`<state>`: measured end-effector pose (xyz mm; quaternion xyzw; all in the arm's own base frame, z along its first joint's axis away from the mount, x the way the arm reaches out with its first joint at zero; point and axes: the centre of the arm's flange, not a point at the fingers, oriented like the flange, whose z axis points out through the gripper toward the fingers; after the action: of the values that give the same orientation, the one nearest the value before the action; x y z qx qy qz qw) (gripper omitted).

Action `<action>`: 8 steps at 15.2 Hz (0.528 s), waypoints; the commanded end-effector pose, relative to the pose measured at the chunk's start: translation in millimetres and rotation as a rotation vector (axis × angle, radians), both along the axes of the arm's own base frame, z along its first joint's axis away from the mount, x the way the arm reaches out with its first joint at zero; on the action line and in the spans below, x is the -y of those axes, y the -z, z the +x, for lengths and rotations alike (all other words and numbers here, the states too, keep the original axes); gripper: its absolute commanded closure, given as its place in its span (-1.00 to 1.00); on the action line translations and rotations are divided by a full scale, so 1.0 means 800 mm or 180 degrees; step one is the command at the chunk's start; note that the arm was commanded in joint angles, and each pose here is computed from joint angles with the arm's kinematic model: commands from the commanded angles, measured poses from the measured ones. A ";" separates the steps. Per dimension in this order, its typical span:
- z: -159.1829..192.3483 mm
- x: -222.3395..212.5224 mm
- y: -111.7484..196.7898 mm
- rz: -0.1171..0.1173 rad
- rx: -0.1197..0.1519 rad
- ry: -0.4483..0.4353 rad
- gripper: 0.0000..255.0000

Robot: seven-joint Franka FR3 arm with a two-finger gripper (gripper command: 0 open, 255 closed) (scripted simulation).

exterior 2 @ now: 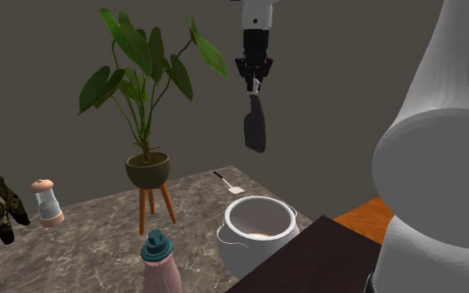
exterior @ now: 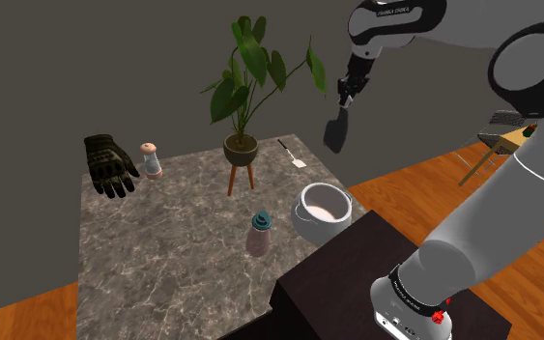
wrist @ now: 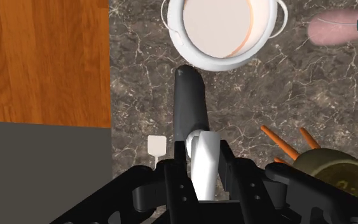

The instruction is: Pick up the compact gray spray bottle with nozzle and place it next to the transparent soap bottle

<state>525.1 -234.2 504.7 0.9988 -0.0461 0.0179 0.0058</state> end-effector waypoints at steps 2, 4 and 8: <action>-0.029 -0.042 0.000 -0.0001 0.0001 0.0000 1.00; -0.047 -0.069 0.000 -0.0001 0.0001 0.0000 1.00; -0.083 -0.125 0.000 -0.0001 0.0001 0.0000 1.00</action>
<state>465.3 -148.2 503.4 0.9988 -0.0457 0.0181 0.0056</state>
